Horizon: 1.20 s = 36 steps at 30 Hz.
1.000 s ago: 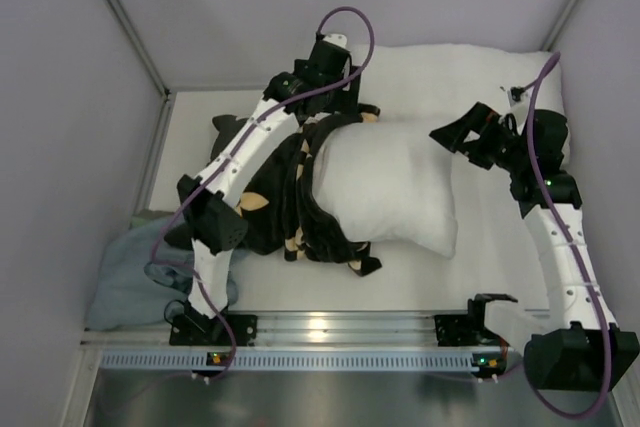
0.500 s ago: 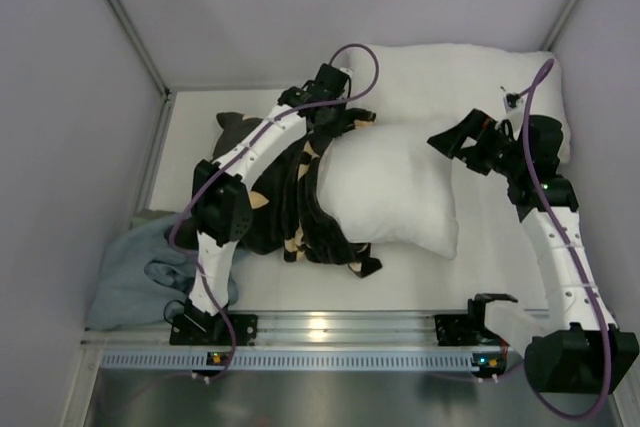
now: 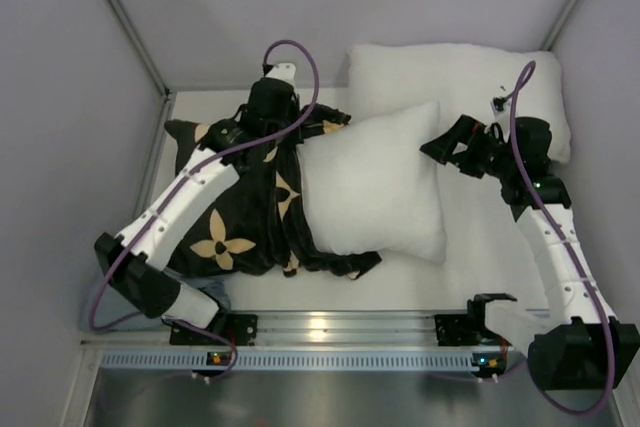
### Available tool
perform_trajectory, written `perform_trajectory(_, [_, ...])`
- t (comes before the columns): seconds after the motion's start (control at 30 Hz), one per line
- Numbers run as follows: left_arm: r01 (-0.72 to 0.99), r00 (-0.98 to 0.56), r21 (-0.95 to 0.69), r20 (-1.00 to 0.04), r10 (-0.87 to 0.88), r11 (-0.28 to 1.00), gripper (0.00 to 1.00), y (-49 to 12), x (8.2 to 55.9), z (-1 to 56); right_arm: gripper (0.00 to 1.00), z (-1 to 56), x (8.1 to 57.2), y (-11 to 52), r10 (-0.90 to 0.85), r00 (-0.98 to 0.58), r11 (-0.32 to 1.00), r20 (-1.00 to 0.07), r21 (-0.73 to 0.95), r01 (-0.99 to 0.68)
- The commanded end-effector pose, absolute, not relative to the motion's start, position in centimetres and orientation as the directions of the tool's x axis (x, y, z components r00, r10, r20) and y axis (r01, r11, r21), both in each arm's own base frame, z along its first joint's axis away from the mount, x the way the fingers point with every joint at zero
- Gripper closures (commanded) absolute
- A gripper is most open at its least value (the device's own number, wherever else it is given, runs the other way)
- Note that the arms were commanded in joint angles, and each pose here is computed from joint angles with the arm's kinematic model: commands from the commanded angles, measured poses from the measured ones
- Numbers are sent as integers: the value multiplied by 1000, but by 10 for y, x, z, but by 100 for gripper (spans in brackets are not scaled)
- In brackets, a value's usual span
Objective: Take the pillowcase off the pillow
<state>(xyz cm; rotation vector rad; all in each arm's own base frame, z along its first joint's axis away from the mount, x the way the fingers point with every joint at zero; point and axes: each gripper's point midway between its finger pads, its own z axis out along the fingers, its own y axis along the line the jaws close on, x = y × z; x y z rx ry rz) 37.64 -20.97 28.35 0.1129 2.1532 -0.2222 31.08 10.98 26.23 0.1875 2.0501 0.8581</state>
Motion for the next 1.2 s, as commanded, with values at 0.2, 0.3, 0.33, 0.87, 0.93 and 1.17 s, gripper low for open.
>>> perform_trajectory(0.2, [276, -427, -324, -885, -187, 905, 100, -196, 312, 345, 1, 302, 328, 146, 274, -545, 751, -792, 530, -393])
perform_trajectory(0.3, [286, -442, -336, -877, -187, 897, 100, -194, 302, 337, 0, 313, 331, 157, 252, -526, 733, -812, 516, -444])
perform_trajectory(0.33, [286, -445, -338, -876, -188, 897, 100, -193, 300, 336, 1, 318, 331, 159, 249, -510, 728, -823, 506, -462])
perform_trajectory(0.87, [342, -451, -391, -866, -215, 854, 100, -195, 277, 344, 9, 311, 345, 195, 284, -553, 607, -783, 594, -529])
perform_trajectory(0.93, [343, -450, -396, -865, -221, 852, 100, -196, 277, 346, 61, 301, 333, 210, 262, -587, 581, -766, 611, -538])
perform_trajectory(1.17, [234, -414, -347, -881, -230, 908, 100, -186, 305, 345, 100, 293, 309, 218, 322, -620, 594, -715, 663, -456])
